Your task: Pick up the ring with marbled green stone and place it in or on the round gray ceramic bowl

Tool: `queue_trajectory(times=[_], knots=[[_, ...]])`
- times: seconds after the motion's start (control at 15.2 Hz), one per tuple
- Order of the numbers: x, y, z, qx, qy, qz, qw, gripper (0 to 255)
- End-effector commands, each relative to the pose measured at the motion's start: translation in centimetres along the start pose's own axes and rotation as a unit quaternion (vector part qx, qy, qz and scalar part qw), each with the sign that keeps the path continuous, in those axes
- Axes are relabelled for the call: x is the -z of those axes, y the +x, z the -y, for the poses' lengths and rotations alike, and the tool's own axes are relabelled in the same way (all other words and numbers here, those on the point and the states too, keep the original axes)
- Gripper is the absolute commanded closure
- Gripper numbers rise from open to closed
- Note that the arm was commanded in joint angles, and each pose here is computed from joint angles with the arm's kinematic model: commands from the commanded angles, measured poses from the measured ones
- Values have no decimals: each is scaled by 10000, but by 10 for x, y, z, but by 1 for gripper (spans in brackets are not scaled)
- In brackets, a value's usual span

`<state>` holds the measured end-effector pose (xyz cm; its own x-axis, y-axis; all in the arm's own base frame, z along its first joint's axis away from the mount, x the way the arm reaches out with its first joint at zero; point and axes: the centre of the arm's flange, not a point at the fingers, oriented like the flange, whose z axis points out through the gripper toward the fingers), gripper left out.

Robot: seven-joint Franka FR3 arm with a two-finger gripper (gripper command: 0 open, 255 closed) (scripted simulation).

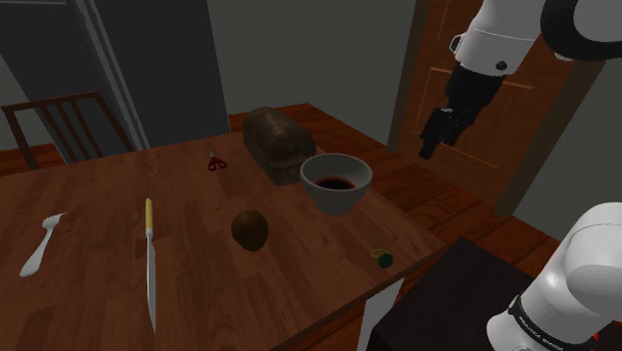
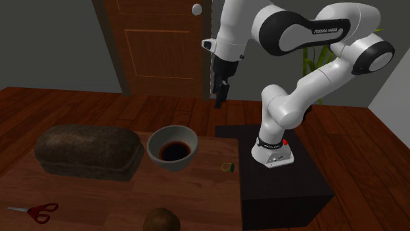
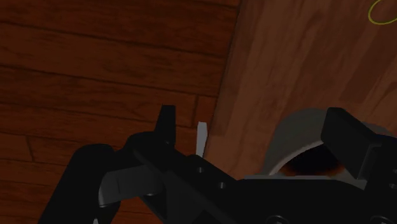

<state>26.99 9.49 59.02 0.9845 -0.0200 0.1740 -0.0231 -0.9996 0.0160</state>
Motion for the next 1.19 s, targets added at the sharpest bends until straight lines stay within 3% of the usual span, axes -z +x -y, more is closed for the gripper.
queue_trajectory(times=[0.0,0.46,0.92,1.12], knots=[[-11,-11,21,-171,-57,-18,9998,0],[-55,-39,104,-699,-253,-75,9972,0],[-103,-58,188,-1225,-449,-132,9914,0],[-115,-58,190,-1244,-456,-134,9911,0]])
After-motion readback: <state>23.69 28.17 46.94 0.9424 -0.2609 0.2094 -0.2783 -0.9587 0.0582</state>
